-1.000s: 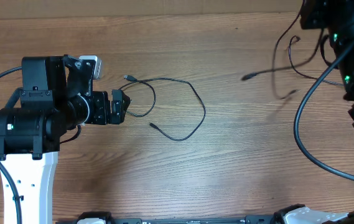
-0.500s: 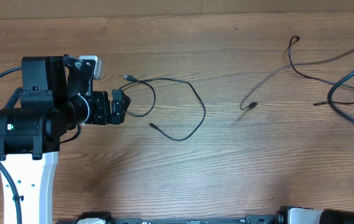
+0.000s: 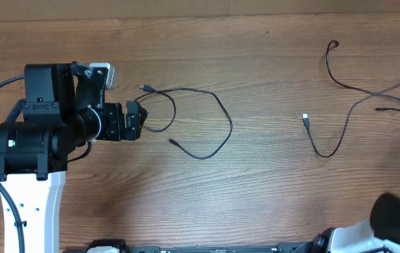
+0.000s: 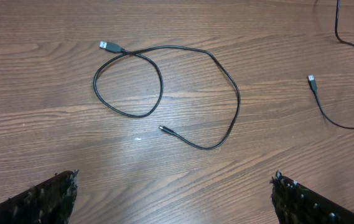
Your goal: Untangle cables
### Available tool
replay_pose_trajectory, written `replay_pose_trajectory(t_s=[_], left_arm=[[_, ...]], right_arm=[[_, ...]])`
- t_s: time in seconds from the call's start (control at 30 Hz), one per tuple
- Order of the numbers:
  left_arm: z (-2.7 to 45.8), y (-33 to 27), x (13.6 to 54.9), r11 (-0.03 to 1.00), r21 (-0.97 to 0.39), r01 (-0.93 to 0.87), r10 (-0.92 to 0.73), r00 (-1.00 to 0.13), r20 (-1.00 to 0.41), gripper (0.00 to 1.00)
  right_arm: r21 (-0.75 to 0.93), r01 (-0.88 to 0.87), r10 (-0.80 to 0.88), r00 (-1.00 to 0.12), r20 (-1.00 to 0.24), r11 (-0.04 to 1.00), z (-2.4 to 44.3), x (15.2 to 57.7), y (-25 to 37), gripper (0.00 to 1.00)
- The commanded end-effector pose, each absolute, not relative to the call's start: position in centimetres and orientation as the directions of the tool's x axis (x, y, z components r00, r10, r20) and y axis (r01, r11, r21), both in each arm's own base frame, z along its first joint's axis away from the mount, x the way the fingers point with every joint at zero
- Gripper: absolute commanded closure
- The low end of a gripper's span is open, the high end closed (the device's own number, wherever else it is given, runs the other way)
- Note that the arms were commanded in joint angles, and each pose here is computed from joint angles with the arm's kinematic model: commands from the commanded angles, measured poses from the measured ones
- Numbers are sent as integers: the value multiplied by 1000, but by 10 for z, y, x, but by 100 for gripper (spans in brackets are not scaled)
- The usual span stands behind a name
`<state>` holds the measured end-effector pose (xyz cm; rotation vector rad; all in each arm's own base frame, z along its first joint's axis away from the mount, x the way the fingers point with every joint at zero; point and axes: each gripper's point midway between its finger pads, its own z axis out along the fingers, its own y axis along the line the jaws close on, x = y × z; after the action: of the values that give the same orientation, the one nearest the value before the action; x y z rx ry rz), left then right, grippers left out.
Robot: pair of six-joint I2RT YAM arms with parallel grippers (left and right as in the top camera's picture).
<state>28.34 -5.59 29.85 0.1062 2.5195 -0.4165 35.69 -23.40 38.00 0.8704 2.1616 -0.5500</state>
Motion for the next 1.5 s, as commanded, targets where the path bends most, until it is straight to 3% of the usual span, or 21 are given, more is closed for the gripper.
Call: replay_pose_trajectory(t_s=[0.0,0.33,0.5,0.73,0.87,0.9,0.93,0.97,1.0,1.03,1.17,1.3,1.37,1.4,1.47], left_arm=[[302,-60,284,943,-270,196,8,-823,-569,0],[302,-60,284,943,-271,196,8,-823,-568,0],[302,-60,284,943,-270,196,8,-823,-568,0],[302,-60,284,943,-270,196,8,-823,-569,0],[302,-60,284,943,-271,196,7,-823,-569,0],[302,-60,284,943,-270,196,8,-823,-568,0],[302,-60,284,943,-271,196,8,-823,-568,0],[302,-60,284,943,-270,195,7,-823,-569,0],[302,-60,284,943,-270,196,8,-823,-568,0],[302,-60,284,943,-270,196,8,-823,-568,0],[302,-60,284,943,-270,196,8,-823,-569,0],[302,-60,284,943,-270,195,7,-823,-568,0],[302,-60,284,943,-270,196,8,-823,-568,0],[302,-60,284,943,-271,196,8,-823,-568,0],[302,-60,284,943,-270,196,8,-823,-568,0]], right_arm=[[-60,733,471,-495,-730,678,355,369,-258,96],[-33,840,588,-406,-699,541,304,354,-360,96],[43,845,640,-370,-674,534,281,349,-388,96],[38,896,724,-332,-605,442,238,322,-424,96],[32,917,737,-298,-607,397,237,301,-441,96],[32,922,740,-288,-607,385,237,296,-445,94],[33,927,743,-277,-610,373,237,290,-449,85],[37,931,746,-265,-611,362,237,285,-454,71],[49,933,749,-254,-612,357,238,281,-457,46],[80,930,759,-240,-606,358,237,277,-459,37],[187,909,783,-199,-590,372,239,269,-466,36],[363,808,802,-210,-560,465,246,293,-449,29],[398,752,789,-255,-559,525,249,306,-437,26],[417,684,760,-321,-564,598,251,320,-421,20],[427,630,738,-381,-558,648,250,338,-401,13]])
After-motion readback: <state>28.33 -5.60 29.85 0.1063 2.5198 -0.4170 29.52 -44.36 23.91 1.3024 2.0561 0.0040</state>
